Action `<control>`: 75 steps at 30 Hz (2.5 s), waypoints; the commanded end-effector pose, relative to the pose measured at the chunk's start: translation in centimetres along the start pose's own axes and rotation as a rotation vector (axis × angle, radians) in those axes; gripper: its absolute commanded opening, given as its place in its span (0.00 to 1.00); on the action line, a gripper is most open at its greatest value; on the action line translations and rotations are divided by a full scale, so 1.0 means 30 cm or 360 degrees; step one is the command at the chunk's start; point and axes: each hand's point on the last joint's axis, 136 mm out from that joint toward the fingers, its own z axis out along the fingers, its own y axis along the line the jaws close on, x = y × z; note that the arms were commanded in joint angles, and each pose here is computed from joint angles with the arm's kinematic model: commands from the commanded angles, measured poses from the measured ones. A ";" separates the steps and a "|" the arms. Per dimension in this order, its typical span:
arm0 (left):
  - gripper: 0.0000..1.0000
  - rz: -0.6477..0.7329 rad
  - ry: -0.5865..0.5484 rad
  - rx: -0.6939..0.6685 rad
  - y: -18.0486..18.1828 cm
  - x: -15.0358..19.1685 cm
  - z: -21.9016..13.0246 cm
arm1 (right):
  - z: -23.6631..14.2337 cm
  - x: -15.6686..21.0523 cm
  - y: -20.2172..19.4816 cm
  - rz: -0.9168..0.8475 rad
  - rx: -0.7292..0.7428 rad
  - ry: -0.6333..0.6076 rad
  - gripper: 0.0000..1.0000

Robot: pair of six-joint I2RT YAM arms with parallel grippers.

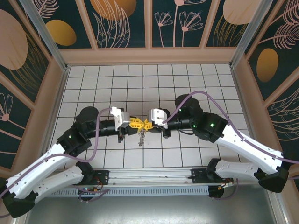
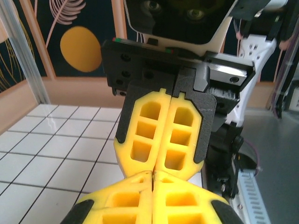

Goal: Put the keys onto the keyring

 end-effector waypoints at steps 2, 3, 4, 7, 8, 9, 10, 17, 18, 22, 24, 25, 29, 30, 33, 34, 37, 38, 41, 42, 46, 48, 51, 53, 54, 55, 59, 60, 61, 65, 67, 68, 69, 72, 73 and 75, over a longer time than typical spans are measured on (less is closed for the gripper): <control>0.06 0.0007 0.0238 -0.0047 0.023 0.057 -0.003 | -0.010 -0.016 -0.021 -0.0056 0.0007 0.0067 0.00; 0.06 0.0010 0.0258 -0.0048 0.025 0.060 -0.004 | -0.013 -0.022 -0.018 -0.0061 -0.0005 0.0068 0.00; 0.06 0.0015 0.0268 -0.0049 0.025 0.061 -0.004 | -0.013 -0.026 -0.015 -0.0065 -0.0017 0.0068 0.00; 0.06 0.0023 0.0281 -0.0068 0.034 0.066 -0.004 | -0.018 -0.037 -0.007 -0.0074 -0.0036 0.0059 0.00; 0.06 0.0025 0.0284 -0.0068 0.034 0.068 -0.003 | -0.020 -0.040 -0.006 -0.0075 -0.0037 0.0058 0.00; 0.06 0.0023 0.0287 -0.0071 0.036 0.072 -0.001 | -0.023 -0.041 -0.003 -0.0072 -0.0041 0.0057 0.00; 0.04 0.0019 0.0286 -0.0067 0.036 0.074 0.001 | -0.027 -0.045 -0.002 -0.0072 -0.0037 0.0051 0.00; 0.00 0.0018 0.0150 -0.0050 0.026 0.027 0.003 | -0.035 -0.055 0.007 -0.0049 -0.0026 -0.0018 0.00; 0.00 0.0029 0.0082 -0.0058 0.022 0.000 -0.004 | -0.033 -0.052 0.006 -0.0036 -0.0015 -0.0035 0.03; 0.00 0.0066 -0.0212 -0.0038 -0.010 -0.109 -0.045 | -0.035 -0.063 0.027 0.0000 -0.0045 -0.0156 0.13; 0.00 0.0074 -0.0342 -0.0004 -0.034 -0.148 -0.066 | -0.042 -0.080 0.035 0.0015 -0.0069 -0.0229 0.16; 0.00 0.0075 -0.0383 0.0008 -0.043 -0.157 -0.075 | -0.042 -0.083 0.039 0.0021 -0.0079 -0.0249 0.18; 0.00 0.0035 -0.0400 0.0050 -0.056 -0.147 -0.074 | -0.046 -0.093 0.048 0.0031 -0.0113 -0.0306 0.18; 0.00 0.0026 -0.0403 0.0063 -0.061 -0.145 -0.075 | -0.043 -0.091 0.046 0.0037 -0.0116 -0.0308 0.18; 0.00 0.0012 -0.0408 0.0069 -0.064 -0.141 -0.077 | -0.039 -0.089 0.043 0.0050 -0.0117 -0.0321 0.18; 0.00 0.0012 -0.0407 0.0066 -0.064 -0.137 -0.077 | -0.040 -0.091 0.045 0.0050 -0.0119 -0.0329 0.18; 0.00 0.0012 -0.0413 0.0059 -0.062 -0.132 -0.078 | -0.046 -0.100 0.047 0.0048 -0.0124 -0.0343 0.06; 0.00 0.0013 -0.0418 0.0064 -0.064 -0.132 -0.078 | -0.047 -0.101 0.044 0.0050 -0.0119 -0.0340 0.04; 0.00 0.0015 -0.0428 0.0084 -0.070 -0.133 -0.078 | -0.042 -0.097 0.039 0.0061 -0.0116 -0.0332 0.00; 0.00 0.0014 -0.0431 0.0092 -0.073 -0.131 -0.077 | -0.037 -0.094 0.040 0.0069 -0.0123 -0.0326 0.00; 0.00 0.0015 -0.0455 0.0136 -0.088 -0.140 -0.080 | -0.011 -0.072 0.015 0.0126 -0.0112 -0.0274 0.00; 0.00 0.0003 -0.0438 0.0157 -0.091 -0.136 -0.075 | 0.003 -0.067 0.014 0.0139 -0.0137 -0.0248 0.00; 0.00 -0.0004 -0.0424 0.0174 -0.095 -0.132 -0.072 | 0.009 -0.073 0.023 0.0133 -0.0180 -0.0255 0.00; 0.00 -0.0005 -0.0429 0.0187 -0.100 -0.134 -0.073 | 0.006 -0.083 0.025 0.0118 -0.0191 -0.0273 0.00; 0.00 -0.0006 -0.0432 0.0188 -0.100 -0.133 -0.073 | 0.006 -0.087 0.023 0.0110 -0.0189 -0.0280 0.00; 0.00 -0.0006 -0.0436 0.0188 -0.100 -0.133 -0.072 | 0.003 -0.092 0.023 0.0104 -0.0189 -0.0289 0.00; 0.00 -0.0015 -0.0452 0.0205 -0.102 -0.129 -0.069 | -0.008 -0.118 0.031 0.0067 -0.0211 -0.0338 0.00; 0.00 -0.0019 -0.0454 0.0207 -0.102 -0.129 -0.067 | -0.013 -0.125 0.032 0.0058 -0.0211 -0.0351 0.00; 0.00 -0.0025 -0.0452 0.0209 -0.101 -0.127 -0.065 | -0.016 -0.131 0.034 0.0045 -0.0207 -0.0370 0.00; 0.00 -0.0031 -0.0455 0.0172 -0.089 -0.128 -0.067 | -0.042 -0.144 0.031 0.0010 -0.0148 -0.0431 0.11; 0.00 -0.0028 -0.0465 0.0139 -0.082 -0.133 -0.074 | -0.055 -0.143 0.032 0.0003 -0.0118 -0.0438 0.22; 0.00 -0.0021 -0.0476 0.0123 -0.081 -0.138 -0.079 | -0.061 -0.140 0.029 0.0005 -0.0095 -0.0438 0.26; 0.00 -0.0020 -0.0482 0.0111 -0.078 -0.139 -0.082 | -0.066 -0.135 0.027 0.0007 -0.0073 -0.0433 0.28; 0.00 -0.0014 -0.0505 0.0092 -0.075 -0.144 -0.089 | -0.076 -0.113 0.012 0.0018 0.0004 -0.0395 0.30; 0.00 -0.0013 -0.0511 0.0094 -0.076 -0.145 -0.090 | -0.079 -0.108 0.012 0.0019 0.0018 -0.0389 0.30; 0.00 -0.0013 -0.0521 0.0093 -0.075 -0.147 -0.090 | -0.092 -0.114 0.018 0.0012 0.0023 -0.0412 0.30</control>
